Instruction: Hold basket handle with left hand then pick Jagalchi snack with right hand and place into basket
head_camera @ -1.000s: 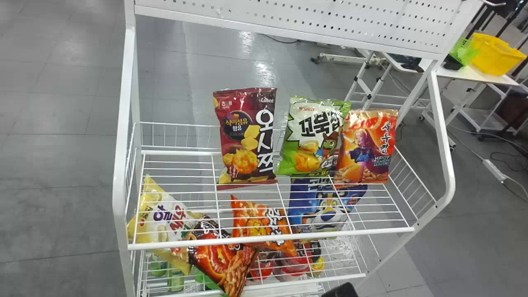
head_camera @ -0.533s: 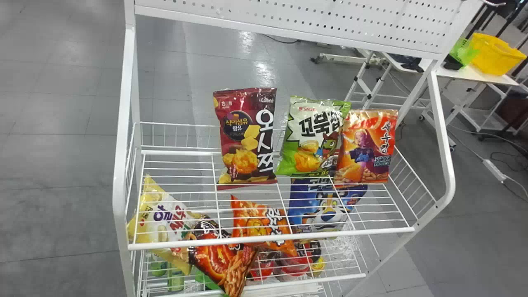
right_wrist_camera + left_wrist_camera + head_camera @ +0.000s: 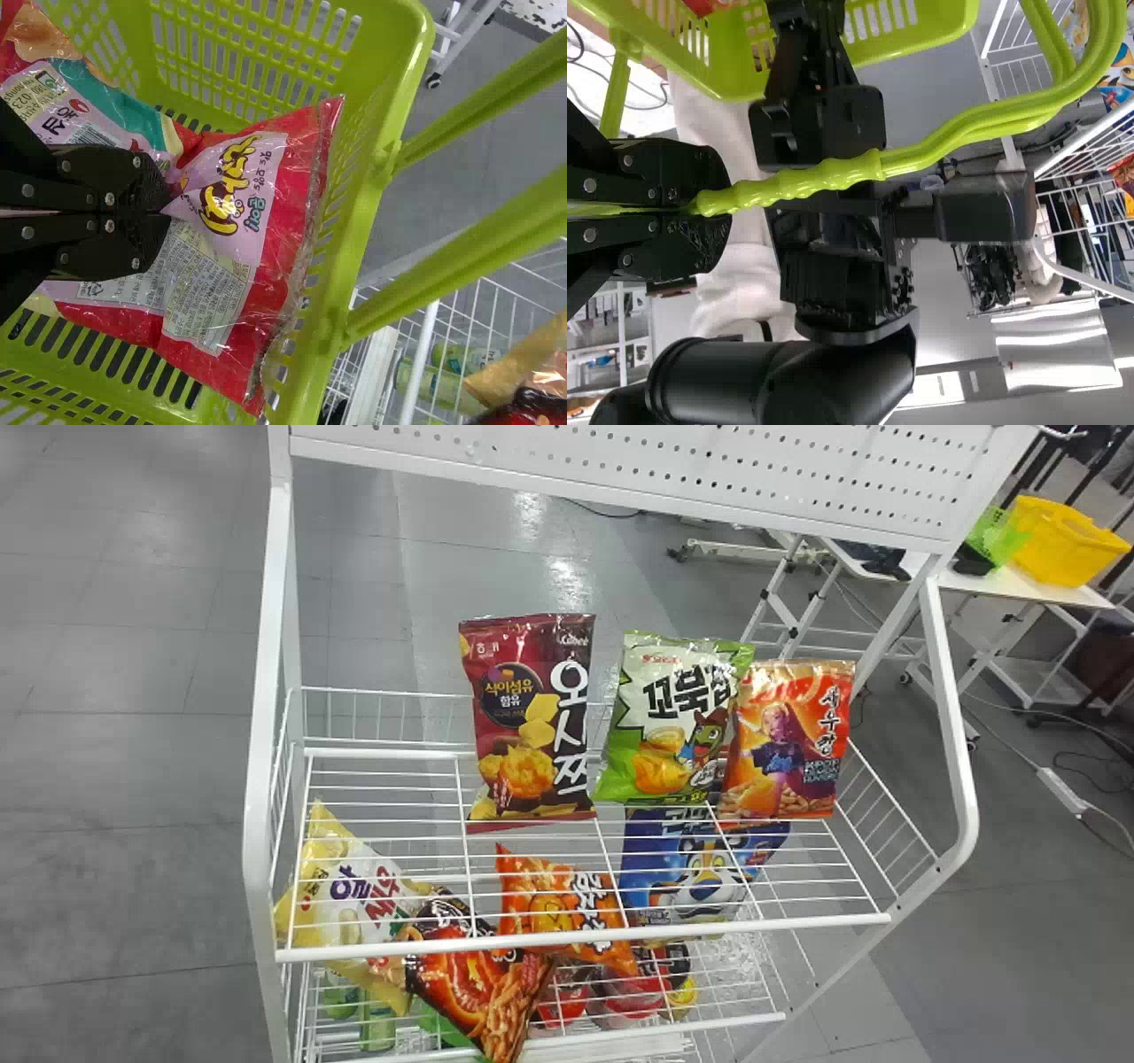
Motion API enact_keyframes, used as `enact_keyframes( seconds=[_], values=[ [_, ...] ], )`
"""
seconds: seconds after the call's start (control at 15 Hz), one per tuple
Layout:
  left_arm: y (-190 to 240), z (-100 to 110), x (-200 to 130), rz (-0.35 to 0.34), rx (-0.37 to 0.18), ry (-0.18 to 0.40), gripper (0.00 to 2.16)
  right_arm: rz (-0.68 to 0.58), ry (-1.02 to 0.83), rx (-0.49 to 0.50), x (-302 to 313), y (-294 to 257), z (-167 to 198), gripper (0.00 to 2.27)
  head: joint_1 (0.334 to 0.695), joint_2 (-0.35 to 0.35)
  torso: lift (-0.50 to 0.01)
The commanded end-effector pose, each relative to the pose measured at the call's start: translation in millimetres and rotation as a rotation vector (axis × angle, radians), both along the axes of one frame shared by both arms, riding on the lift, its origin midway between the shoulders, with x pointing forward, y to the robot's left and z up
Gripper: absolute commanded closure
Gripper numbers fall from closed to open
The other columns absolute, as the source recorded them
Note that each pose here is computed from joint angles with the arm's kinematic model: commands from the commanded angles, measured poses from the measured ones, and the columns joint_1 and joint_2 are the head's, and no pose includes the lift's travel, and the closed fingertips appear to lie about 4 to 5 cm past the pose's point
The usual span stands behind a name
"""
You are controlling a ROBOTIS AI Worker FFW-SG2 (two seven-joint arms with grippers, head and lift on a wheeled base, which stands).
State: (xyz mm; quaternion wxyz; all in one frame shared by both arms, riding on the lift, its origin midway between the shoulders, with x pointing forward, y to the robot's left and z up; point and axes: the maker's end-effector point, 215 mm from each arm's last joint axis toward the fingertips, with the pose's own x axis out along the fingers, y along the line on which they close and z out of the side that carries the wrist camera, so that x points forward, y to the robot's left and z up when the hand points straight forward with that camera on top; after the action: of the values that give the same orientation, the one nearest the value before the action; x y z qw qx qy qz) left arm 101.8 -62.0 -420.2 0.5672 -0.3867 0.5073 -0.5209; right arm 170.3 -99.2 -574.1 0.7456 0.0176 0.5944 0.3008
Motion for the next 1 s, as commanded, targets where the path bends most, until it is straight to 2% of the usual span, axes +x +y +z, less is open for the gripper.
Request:
enact_keyframes(
  seconds=[0.0, 0.07, 0.6, 0.93],
  values=[
    [0.4, -0.1, -0.4, 0.001, -0.002, 0.003, 2.11, -0.007, 0.001, -0.017, -1.2, -4.9, -4.0, 0.56, 0.695, -0.35, -0.009],
    [0.3, -0.4, -1.8, -0.001, -0.002, 0.004, 2.11, -0.016, -0.008, -0.025, 0.4, -9.6, -0.7, 0.0, 0.695, -0.35, -0.009],
    [0.5, 1.0, -4.1, -0.002, 0.0, 0.003, 2.11, -0.141, -0.098, -0.109, 21.8, -82.7, 81.4, 0.06, 0.695, -0.35, -0.009],
    [-1.0, 0.3, -2.7, 0.012, 0.003, -0.003, 2.11, -0.286, -0.335, 0.009, 94.3, -101.8, 144.7, 0.09, 0.695, -0.35, -0.009]
  ],
)
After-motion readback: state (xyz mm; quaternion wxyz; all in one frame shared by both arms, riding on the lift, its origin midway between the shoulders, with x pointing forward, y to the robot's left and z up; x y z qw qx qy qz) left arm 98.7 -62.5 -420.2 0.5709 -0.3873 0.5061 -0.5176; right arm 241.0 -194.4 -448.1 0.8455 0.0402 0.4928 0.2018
